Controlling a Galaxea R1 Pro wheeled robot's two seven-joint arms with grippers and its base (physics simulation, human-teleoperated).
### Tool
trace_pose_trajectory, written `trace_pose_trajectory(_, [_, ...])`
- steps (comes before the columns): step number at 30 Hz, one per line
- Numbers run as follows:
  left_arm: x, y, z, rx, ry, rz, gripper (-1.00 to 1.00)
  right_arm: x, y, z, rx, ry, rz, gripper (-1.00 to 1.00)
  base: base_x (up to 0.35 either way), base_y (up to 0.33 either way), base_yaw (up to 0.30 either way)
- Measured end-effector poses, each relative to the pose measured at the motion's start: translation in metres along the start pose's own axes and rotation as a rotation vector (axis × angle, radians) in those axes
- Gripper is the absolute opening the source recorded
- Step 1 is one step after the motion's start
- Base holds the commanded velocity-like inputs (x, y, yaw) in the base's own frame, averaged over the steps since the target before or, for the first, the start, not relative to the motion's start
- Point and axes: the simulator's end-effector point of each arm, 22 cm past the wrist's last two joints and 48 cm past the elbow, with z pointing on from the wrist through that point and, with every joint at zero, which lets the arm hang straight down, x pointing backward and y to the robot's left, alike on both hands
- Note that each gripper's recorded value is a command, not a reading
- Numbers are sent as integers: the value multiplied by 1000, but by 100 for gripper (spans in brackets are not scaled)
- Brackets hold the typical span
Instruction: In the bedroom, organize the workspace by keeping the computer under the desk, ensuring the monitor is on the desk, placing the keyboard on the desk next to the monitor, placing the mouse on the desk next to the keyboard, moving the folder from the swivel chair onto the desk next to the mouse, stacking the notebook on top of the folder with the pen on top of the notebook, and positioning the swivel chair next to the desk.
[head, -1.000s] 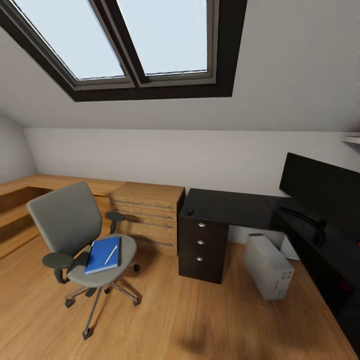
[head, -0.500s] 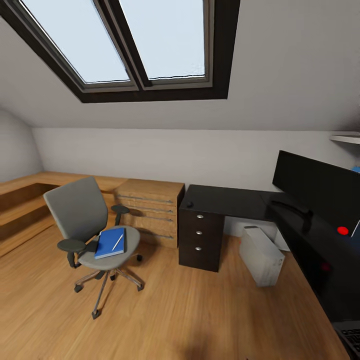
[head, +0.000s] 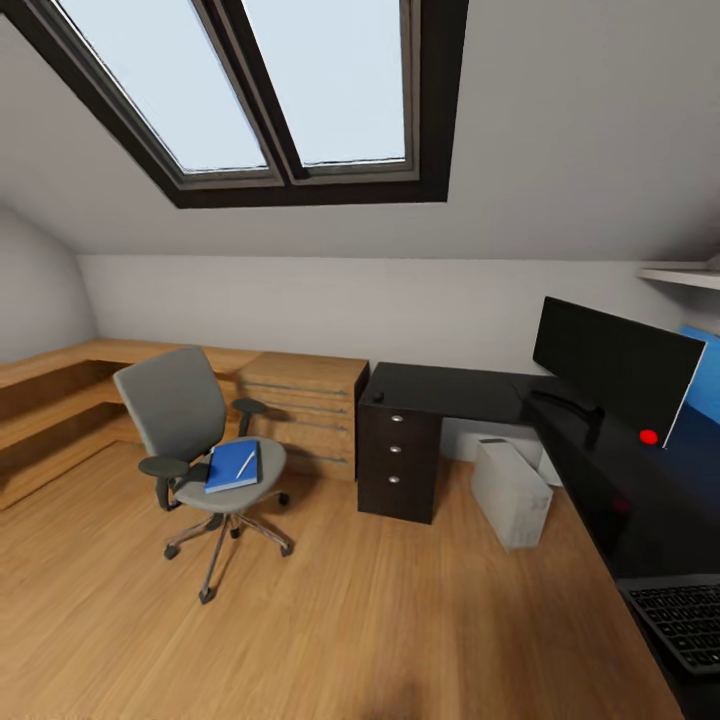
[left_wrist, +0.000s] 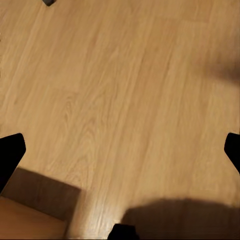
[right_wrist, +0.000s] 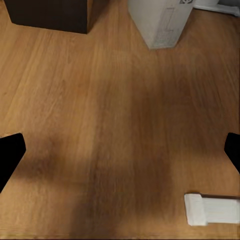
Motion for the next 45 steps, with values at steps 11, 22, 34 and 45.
trace_pose_trajectory(11, [-2,-1,0,2,-6,0,100,8,2,-2,-14,12,-29,100,-326,-40,-200])
trace_pose_trajectory(22, [-3,-1,-1,2,-9,1,100,8,2,-3,-15,11,-32,100,-113,-283,-165])
trace_pose_trajectory(34, [-12,0,-1,0,-50,-20,100,5,2,-3,-15,-1,-29,100,-3,-345,-8])
trace_pose_trajectory(45, [-12,1,-1,-1,-52,-21,100,4,2,-3,-15,-4,-28,100,-27,-330,0])
